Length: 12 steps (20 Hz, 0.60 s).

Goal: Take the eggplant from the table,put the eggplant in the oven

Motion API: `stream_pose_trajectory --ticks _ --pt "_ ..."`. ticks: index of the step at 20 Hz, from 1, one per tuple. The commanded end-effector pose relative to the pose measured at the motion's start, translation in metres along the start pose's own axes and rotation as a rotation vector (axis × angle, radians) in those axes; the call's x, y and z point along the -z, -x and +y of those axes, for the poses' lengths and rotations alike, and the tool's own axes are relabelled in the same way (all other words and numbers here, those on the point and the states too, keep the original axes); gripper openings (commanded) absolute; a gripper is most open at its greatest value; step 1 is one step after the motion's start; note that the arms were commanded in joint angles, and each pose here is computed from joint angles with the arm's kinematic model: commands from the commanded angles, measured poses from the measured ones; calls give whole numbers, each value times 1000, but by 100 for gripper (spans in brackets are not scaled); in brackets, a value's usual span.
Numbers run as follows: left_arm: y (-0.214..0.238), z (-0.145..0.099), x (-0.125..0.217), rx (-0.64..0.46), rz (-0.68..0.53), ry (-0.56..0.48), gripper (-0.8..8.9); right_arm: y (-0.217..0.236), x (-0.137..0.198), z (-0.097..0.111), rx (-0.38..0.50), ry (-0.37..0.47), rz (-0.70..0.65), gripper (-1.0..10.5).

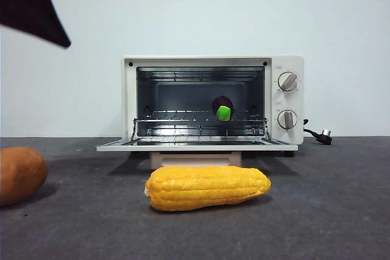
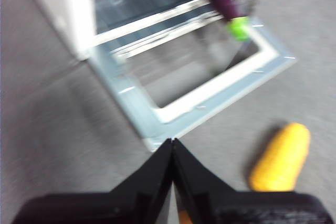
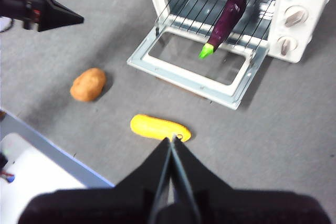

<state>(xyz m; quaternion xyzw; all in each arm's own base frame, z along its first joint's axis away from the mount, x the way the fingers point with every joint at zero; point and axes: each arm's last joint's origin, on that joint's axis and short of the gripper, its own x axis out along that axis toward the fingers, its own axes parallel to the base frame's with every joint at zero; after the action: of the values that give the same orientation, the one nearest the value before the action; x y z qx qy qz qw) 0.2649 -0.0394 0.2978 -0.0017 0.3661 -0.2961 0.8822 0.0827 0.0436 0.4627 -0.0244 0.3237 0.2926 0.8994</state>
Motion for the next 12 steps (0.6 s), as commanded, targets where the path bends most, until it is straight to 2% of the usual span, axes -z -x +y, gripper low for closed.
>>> stream_pose_trajectory --ticks 1,3,12 --pt "-17 20 6 33 30 68 -6 12 8 2 17 7 -16 -12" --pt "-32 37 11 35 53 133 -6 22 14 4 34 8 -48 -12" --pt "-104 74 35 108 144 229 -6 37 24 7 29 -25 -97 -12"
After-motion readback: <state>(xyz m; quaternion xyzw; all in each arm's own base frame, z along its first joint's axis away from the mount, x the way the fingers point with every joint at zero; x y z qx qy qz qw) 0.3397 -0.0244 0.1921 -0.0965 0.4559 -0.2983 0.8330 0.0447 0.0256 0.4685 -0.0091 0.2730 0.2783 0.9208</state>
